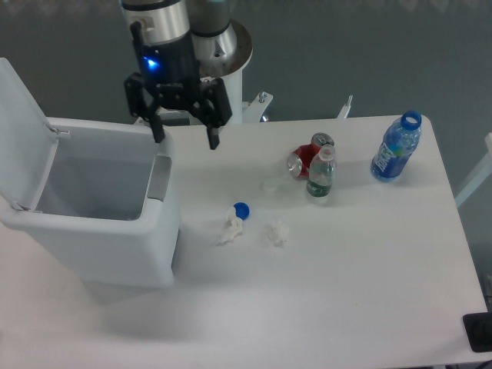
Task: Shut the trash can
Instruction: 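Raise the gripper and move it back over the trash can lid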
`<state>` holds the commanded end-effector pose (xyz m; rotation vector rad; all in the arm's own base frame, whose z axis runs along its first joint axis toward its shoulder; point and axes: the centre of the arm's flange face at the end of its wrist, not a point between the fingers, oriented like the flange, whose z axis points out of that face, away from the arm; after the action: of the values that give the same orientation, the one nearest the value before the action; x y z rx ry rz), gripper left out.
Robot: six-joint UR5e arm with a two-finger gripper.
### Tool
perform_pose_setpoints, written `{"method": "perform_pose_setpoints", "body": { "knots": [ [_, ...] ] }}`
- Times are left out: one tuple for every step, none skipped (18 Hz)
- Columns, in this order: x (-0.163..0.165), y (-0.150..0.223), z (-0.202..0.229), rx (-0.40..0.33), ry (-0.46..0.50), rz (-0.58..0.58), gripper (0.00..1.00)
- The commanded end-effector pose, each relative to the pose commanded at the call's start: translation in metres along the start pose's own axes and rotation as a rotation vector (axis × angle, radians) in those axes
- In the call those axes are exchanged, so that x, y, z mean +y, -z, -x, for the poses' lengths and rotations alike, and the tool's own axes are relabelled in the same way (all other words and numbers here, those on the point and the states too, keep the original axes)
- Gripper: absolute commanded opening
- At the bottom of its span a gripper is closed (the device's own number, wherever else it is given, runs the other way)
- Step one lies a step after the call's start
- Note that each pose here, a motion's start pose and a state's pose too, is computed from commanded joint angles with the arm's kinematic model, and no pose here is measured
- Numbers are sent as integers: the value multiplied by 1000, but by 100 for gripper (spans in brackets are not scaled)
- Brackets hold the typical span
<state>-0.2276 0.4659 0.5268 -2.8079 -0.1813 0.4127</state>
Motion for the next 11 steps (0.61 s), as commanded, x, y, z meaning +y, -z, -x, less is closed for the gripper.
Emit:
{"method": "perform_pose_setpoints", "body": {
  "knots": [
    [2,-2,1,-6,1,8,100],
    [3,-3,2,-13,1,13,100],
    [3,-4,3,-11,4,17,100],
    [5,-7,3,-12,6,23,100],
    [6,-9,4,-13,10,30,100],
    [8,-11,7,-15,22,31,100],
    [9,-10,9,-17,26,31,100],
    [10,-10,11,-19,32,31,100],
    [11,-9,12,-23,35,32,100],
    [12,-6,13,-27,37,33,100],
    [14,-3,14,-29,46,34,100]
  ]
}}
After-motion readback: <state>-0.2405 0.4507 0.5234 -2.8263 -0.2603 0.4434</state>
